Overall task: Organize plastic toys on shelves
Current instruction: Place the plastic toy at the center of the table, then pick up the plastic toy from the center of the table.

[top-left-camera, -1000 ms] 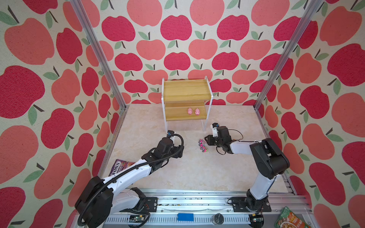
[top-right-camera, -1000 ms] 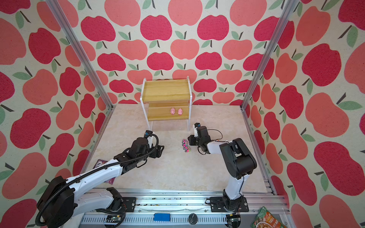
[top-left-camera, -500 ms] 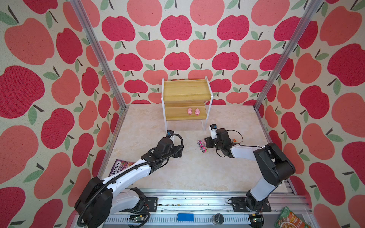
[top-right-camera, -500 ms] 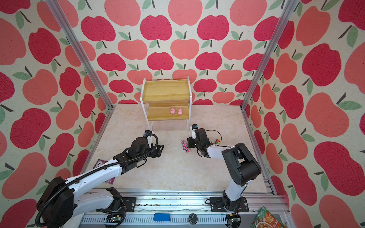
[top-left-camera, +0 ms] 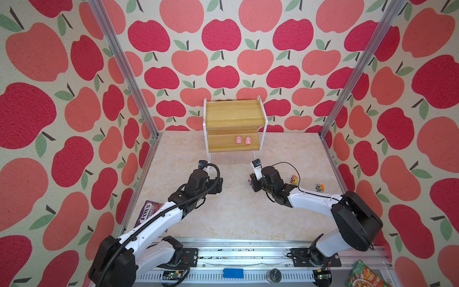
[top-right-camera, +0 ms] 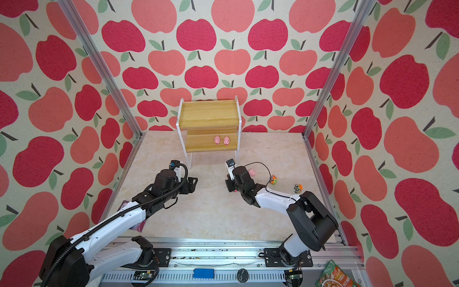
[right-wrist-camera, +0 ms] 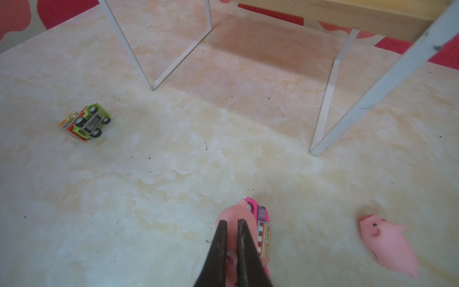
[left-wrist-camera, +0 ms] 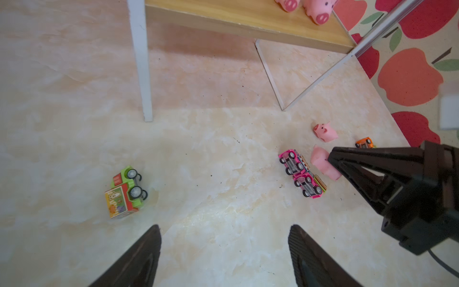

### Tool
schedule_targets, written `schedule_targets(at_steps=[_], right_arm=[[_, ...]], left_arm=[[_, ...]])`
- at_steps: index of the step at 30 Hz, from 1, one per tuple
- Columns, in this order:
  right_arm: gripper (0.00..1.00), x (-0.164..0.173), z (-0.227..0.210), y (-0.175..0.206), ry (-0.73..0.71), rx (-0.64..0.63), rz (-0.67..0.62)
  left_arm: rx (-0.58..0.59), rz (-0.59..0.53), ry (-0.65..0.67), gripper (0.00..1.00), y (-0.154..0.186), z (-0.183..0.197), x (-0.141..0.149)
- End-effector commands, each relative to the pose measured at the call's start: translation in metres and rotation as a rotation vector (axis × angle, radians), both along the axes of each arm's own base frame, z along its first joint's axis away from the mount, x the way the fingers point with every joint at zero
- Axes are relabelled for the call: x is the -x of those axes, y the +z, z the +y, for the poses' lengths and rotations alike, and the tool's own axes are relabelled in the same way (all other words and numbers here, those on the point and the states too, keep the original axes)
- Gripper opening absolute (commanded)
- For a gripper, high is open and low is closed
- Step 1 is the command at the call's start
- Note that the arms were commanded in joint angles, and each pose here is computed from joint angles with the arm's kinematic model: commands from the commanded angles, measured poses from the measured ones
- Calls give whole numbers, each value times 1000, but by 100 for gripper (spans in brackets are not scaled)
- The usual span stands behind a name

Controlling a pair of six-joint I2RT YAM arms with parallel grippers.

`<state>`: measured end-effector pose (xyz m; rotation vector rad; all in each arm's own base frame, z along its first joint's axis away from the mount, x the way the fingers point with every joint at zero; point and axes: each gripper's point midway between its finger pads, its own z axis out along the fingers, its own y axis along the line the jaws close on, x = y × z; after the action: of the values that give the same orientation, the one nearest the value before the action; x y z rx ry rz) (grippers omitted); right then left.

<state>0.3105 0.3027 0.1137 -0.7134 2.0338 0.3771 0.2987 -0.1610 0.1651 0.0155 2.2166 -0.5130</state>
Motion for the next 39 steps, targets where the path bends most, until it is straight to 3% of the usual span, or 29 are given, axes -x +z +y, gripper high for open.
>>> schedule_targets(at_steps=[1, 9, 19, 22, 28, 34, 39], right_arm=[[8, 2, 21, 1, 26, 81, -85], [8, 12, 84, -29, 121, 188, -191], [11, 28, 121, -54, 181, 261, -293], [18, 35, 123, -57, 207, 237, -273], [49, 54, 126, -29, 297, 115, -248], [63, 66, 118, -1, 375, -27, -184], [69, 64, 104, -1, 420, -86, -123]], left_arm=[[53, 70, 57, 83, 11, 17, 8], [149, 151, 139, 83, 17, 52, 20], [142, 170, 162, 84, 22, 69, 23], [131, 159, 155, 84, 28, 72, 20], [94, 130, 127, 85, 51, 72, 8], [5, 115, 67, 86, 74, 72, 1], [-15, 74, -38, 87, 86, 60, -2]])
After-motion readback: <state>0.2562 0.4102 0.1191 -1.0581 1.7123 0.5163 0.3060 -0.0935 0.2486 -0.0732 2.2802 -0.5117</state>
